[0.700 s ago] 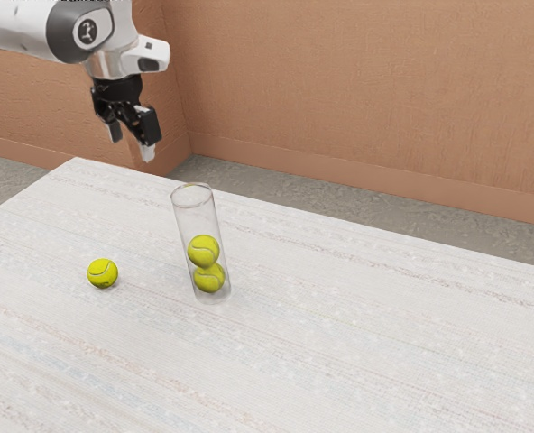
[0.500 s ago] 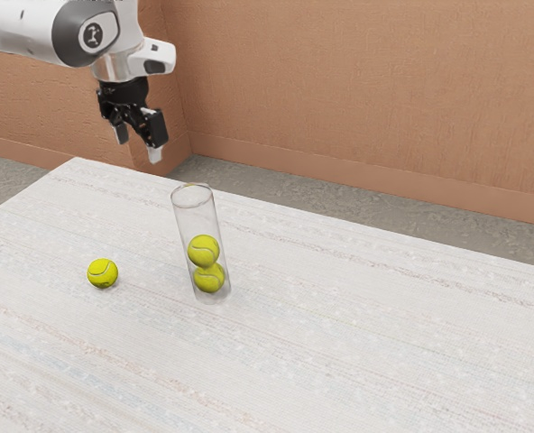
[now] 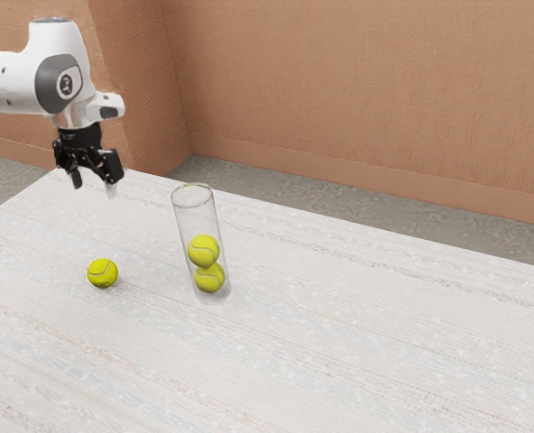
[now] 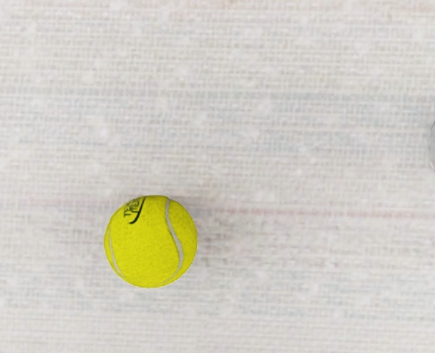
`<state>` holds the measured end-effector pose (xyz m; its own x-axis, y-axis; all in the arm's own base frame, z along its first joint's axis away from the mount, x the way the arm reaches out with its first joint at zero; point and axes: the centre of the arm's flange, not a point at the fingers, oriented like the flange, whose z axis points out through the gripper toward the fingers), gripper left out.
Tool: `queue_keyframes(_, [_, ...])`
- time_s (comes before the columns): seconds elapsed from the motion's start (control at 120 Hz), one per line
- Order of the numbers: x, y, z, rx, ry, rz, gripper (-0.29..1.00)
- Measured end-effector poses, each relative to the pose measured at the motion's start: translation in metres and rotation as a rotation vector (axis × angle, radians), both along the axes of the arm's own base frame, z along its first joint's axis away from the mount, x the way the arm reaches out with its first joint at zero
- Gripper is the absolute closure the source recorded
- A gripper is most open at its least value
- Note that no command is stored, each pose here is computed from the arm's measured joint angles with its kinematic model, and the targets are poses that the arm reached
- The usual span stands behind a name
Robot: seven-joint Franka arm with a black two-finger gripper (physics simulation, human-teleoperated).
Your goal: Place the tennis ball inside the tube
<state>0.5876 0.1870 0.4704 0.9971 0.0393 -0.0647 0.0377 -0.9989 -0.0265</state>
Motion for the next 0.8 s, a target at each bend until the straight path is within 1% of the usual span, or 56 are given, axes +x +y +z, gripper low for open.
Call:
queue_keyframes(0.142, [0.007,0.015,-0.045,-0.047,0.017,0.023,0.0])
queue_keyframes(0.258, [0.014,0.017,-0.068,-0.06,0.02,0.016,0.0])
queue_keyframes(0.417, [0.014,0.039,-0.114,-0.088,0.046,0.046,0.0])
queue_keyframes(0.675, [0.011,0.056,-0.159,-0.129,0.065,0.063,0.0])
queue_keyframes(0.8, [0.011,0.059,-0.17,-0.147,0.066,0.061,0.0])
